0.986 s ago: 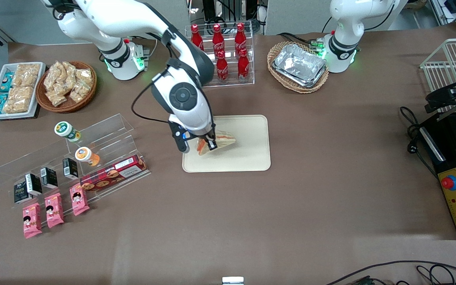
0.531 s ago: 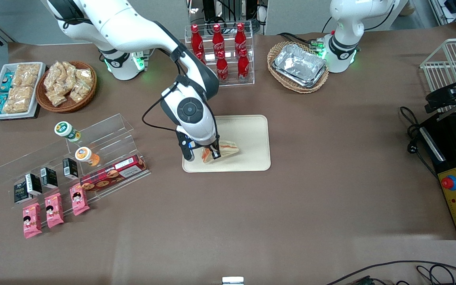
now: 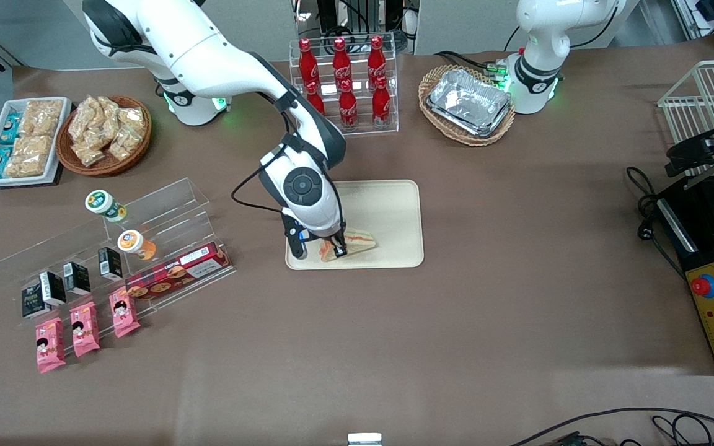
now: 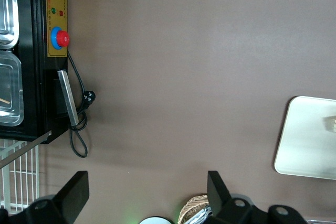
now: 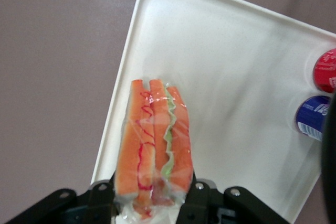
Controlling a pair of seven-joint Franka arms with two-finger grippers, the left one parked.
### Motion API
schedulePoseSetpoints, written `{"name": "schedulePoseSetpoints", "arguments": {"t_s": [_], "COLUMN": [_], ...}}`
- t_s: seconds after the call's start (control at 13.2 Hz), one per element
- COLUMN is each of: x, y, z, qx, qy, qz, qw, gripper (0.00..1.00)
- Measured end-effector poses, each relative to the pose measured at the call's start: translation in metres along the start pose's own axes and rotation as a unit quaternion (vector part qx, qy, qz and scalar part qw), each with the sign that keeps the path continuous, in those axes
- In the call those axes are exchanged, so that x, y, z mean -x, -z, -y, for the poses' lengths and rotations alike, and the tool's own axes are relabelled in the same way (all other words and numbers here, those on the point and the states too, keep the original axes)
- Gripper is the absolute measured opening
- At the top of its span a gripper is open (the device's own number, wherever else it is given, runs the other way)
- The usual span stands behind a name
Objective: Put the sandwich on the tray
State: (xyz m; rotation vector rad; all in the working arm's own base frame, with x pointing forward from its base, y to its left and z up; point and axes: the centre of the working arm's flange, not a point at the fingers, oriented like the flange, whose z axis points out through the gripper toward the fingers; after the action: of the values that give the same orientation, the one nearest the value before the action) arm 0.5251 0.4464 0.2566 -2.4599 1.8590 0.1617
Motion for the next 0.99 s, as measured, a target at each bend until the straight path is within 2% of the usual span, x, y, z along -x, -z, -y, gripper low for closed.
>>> {"name": "schedulePoseSetpoints", "arguments": {"t_s": [0.46, 0.61, 0.91, 0.99], "x": [0.008, 0.007, 0.005, 0.001], "y": [-0.011, -0.016, -0.014, -0.009], "z": [-0.003, -0.002, 0.001, 0.005], "qx": [-0.001, -0.003, -0.007, -0.012], "qy": [-0.004, -0.005, -0.008, -0.010], "qz": [0.000, 0.001, 0.002, 0.002], "qw": [1.0000, 1.0000, 0.9999, 0.9999], "gripper": [0.51, 0.56, 0.94, 1.00]}}
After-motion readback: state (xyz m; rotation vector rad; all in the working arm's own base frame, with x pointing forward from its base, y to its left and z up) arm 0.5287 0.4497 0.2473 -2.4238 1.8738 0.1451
